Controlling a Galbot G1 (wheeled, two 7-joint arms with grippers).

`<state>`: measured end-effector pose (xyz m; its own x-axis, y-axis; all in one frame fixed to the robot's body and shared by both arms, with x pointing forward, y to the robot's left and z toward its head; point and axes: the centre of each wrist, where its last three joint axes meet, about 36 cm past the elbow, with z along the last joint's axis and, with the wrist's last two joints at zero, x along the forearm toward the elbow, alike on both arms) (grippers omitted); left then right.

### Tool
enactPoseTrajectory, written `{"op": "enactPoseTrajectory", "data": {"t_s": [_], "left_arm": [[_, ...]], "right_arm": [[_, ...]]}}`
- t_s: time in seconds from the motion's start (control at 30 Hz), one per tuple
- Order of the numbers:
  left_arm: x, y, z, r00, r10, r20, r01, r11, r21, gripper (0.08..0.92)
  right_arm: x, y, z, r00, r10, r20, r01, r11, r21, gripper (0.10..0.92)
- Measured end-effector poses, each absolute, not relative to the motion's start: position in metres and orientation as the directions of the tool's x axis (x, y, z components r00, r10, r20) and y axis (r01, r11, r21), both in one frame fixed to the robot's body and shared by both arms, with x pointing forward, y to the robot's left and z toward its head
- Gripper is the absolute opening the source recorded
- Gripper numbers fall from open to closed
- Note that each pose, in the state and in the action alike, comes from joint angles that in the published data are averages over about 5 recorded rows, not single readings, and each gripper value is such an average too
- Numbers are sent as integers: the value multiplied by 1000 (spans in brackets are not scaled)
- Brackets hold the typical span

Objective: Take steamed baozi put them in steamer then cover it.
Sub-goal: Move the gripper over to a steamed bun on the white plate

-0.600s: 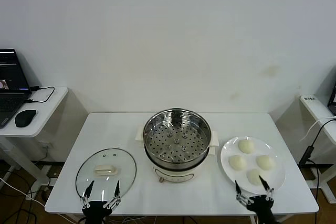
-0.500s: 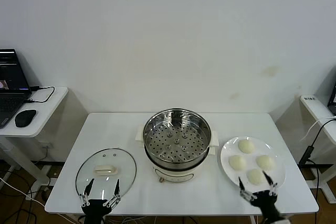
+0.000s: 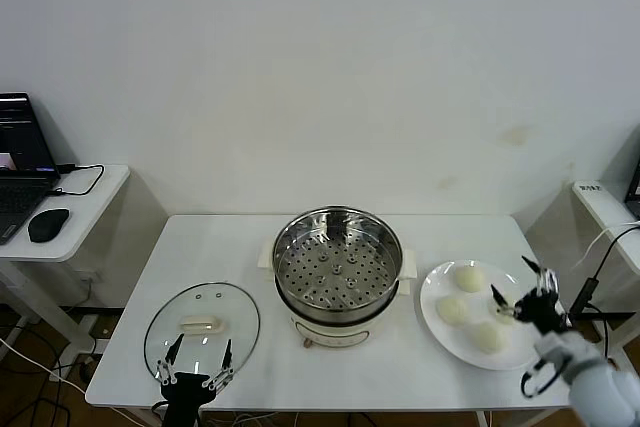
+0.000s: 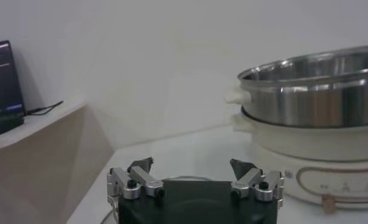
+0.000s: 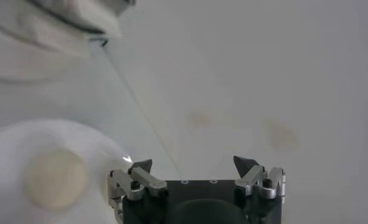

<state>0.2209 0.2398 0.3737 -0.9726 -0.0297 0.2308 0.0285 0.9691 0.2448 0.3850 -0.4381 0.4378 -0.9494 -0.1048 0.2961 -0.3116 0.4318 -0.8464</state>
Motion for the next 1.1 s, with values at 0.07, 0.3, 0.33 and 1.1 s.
{"op": "enactPoseTrajectory", "data": {"t_s": [0.07, 0.3, 0.33, 1.1], "left_arm": [[223, 241, 374, -970, -36, 239, 27, 966, 256, 823], [226, 243, 376, -966, -52, 253, 22, 960, 281, 823], [226, 244, 376, -966, -54, 254, 21, 959, 283, 823], [231, 255, 374, -957, -94, 274, -1, 947, 321, 823]], "right_arm": [[404, -446, 449, -932, -117, 342, -360, 380, -852, 823], [472, -461, 483, -832, -155, 532, -554, 253, -793, 823], [480, -461, 486, -811, -160, 562, -584, 239, -776, 823], [596, -455, 490, -398, -109, 911, -916, 5, -400, 823]]}}
